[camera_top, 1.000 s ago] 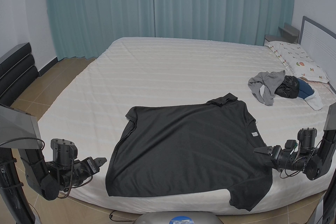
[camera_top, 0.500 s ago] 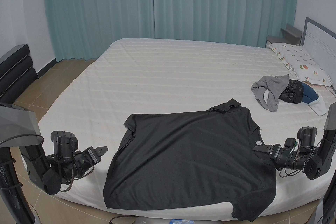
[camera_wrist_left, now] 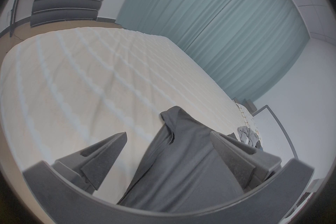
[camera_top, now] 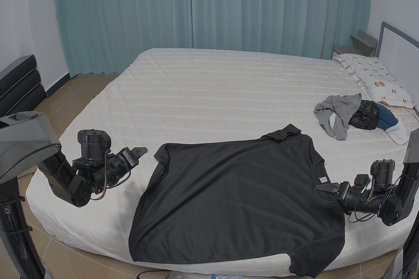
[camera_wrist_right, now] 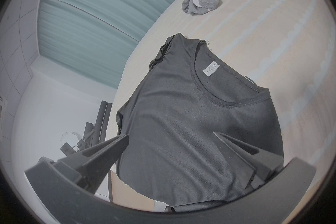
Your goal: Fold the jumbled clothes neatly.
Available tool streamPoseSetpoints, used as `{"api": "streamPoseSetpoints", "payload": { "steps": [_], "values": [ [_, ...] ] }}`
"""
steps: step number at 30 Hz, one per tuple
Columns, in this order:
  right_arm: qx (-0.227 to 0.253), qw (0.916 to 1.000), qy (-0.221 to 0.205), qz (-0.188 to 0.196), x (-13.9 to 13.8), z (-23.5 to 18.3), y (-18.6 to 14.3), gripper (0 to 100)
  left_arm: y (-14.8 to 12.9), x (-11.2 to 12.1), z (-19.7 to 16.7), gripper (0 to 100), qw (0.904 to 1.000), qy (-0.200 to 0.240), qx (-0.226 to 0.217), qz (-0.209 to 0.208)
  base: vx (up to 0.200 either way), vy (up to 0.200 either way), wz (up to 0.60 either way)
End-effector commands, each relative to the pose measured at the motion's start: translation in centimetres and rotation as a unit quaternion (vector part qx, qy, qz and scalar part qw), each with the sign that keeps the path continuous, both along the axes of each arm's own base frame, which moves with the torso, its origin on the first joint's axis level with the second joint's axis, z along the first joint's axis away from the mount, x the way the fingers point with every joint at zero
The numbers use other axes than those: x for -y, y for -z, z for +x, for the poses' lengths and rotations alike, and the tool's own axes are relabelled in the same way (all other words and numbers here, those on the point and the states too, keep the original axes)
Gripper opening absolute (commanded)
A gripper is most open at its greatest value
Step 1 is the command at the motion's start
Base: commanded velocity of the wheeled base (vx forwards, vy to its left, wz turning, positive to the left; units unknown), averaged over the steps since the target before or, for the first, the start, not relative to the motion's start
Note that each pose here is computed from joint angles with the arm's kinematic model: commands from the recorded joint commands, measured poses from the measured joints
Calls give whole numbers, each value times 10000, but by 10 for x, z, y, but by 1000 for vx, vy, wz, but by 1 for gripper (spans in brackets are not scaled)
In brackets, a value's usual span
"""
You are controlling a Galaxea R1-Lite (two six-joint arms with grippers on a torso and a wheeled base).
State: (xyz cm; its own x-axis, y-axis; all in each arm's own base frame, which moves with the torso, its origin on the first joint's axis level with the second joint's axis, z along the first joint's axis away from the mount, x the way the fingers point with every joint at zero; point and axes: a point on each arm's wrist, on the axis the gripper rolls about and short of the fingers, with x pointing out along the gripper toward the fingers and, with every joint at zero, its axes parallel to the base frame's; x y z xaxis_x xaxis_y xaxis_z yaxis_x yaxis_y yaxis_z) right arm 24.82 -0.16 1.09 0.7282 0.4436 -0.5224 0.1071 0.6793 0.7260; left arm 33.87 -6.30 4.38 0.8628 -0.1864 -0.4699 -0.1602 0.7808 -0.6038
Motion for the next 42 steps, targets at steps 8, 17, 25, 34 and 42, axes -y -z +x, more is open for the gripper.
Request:
{"api": "streamPoseSetpoints", "payload": {
  "steps": [8,17,25,34,42],
  "values": [
    [-104,9999,-27,-4,-1,1,7,100,53,29,98,100,9984,276,-489,-53,0,0,0],
    [-136,9999,-29,-17,-1,-1,9,100,62,32,110,100,9988,204,-433,-78,0,0,0],
    [-57,10000,-5,0,-1,-3,9,100,67,34,119,0,9991,205,-373,-90,0,0,0],
    [19,10000,33,-3,1,-4,12,100,66,39,133,0,9999,57,-122,-53,0,0,0],
    [380,9989,208,-151,2,7,7,100,39,29,156,0,9974,56,541,462,0,0,0]
  ]
}}
